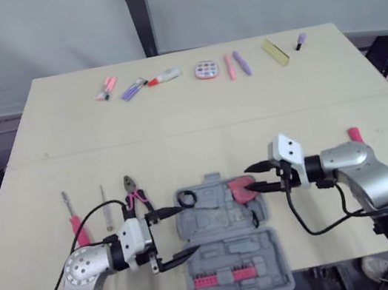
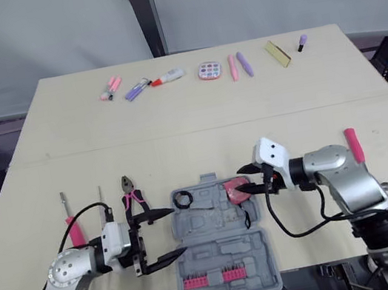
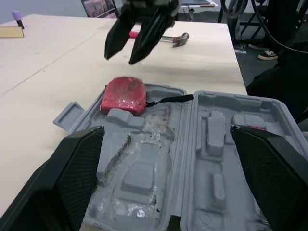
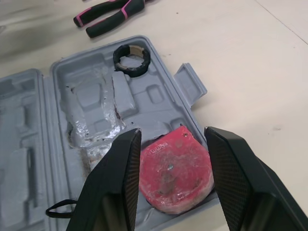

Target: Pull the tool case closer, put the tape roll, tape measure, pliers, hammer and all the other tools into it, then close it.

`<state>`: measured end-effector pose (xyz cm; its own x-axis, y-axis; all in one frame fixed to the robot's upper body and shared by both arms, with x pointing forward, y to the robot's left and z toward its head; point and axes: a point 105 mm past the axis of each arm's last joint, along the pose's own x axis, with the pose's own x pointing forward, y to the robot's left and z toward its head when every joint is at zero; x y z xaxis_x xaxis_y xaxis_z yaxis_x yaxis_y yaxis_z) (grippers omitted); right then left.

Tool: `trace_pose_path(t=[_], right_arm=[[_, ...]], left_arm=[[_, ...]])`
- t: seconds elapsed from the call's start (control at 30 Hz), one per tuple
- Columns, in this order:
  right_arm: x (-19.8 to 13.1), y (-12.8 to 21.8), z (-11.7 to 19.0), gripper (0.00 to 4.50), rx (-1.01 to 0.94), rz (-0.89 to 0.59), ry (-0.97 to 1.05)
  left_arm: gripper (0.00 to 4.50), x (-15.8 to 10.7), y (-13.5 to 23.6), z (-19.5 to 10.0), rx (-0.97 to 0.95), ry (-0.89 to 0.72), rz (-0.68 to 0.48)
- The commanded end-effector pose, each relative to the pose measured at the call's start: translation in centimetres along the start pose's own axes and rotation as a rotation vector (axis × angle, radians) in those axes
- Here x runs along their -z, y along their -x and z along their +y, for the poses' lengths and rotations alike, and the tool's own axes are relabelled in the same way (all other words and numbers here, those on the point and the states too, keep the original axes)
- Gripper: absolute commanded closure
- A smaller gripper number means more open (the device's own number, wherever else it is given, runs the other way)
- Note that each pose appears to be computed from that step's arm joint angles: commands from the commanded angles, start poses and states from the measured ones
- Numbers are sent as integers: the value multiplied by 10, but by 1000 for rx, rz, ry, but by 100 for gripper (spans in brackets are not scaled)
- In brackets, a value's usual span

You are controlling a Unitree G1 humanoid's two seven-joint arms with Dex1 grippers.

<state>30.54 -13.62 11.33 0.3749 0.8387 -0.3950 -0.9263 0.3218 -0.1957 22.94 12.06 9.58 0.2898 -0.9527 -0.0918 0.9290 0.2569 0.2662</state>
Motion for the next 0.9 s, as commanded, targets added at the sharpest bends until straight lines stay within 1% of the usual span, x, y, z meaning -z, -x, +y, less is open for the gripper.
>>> trace_pose_path(t=[0.03,0.63,0.9], right_arm=[[-1,3,-3,227,15,-52,36],[25,-13,-3,227,0,-40,15],[41,-17,0,227,-2,5,25]], left_arm=[[0,-9,-2,0,9,-15,-25],[0,-12,-2,-2,14,-12,-15],[0,-12,-2,-3,19,-13,-11]])
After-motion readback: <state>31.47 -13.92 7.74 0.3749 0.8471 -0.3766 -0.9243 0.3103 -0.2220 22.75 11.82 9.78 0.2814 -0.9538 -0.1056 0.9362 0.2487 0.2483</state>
